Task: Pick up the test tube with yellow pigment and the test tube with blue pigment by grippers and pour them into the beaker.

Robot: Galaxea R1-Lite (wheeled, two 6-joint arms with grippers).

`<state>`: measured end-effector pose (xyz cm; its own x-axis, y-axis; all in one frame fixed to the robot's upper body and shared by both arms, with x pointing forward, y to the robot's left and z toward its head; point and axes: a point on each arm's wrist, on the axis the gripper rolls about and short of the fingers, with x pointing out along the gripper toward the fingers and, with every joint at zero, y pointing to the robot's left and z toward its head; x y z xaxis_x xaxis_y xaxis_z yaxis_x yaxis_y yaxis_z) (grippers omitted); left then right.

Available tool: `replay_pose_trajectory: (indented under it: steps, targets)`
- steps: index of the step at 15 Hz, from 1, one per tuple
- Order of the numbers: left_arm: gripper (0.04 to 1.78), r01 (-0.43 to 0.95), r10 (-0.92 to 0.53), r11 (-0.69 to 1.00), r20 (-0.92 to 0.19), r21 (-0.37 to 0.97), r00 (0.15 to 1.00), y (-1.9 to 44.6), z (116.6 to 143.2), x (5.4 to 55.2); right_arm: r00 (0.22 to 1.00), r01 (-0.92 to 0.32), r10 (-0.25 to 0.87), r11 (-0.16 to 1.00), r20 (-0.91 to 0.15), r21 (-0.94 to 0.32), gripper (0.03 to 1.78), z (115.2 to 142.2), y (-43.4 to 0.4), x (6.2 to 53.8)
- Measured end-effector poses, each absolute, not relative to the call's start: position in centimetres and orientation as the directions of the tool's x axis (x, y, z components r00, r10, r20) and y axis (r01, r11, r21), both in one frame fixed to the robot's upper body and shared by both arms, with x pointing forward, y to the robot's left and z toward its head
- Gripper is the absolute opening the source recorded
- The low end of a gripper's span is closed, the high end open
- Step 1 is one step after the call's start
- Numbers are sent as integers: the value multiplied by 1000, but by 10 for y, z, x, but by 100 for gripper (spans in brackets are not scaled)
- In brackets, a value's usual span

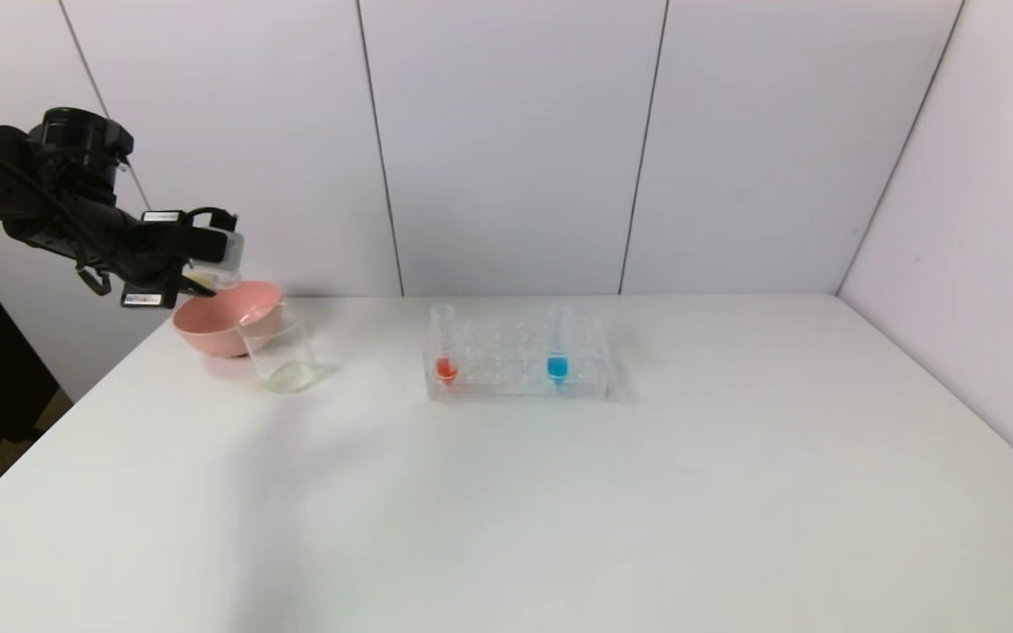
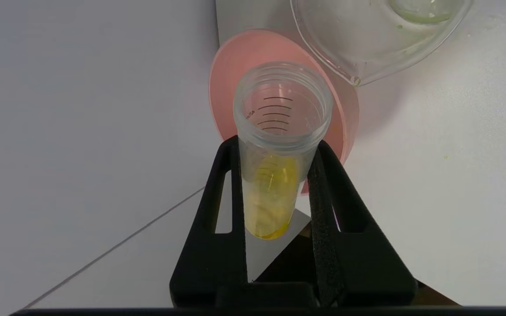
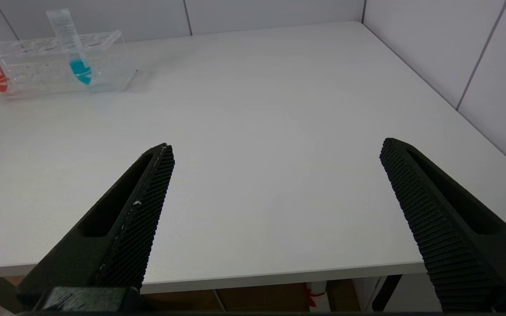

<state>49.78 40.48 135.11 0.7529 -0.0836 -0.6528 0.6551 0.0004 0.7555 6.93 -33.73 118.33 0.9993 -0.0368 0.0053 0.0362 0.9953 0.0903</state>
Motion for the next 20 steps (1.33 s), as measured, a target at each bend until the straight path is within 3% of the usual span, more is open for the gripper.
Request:
replay_pose_trajectory:
  steps: [10, 20]
  targets:
    - [44, 654, 13, -100, -656, 750, 755, 390, 1351, 502, 999, 36, -37, 995, 5, 90, 171, 1183, -337, 69]
    - [44, 679, 24, -55, -679, 732, 734, 382, 1350, 500, 999, 36, -37, 995, 5, 90, 171, 1183, -337, 69]
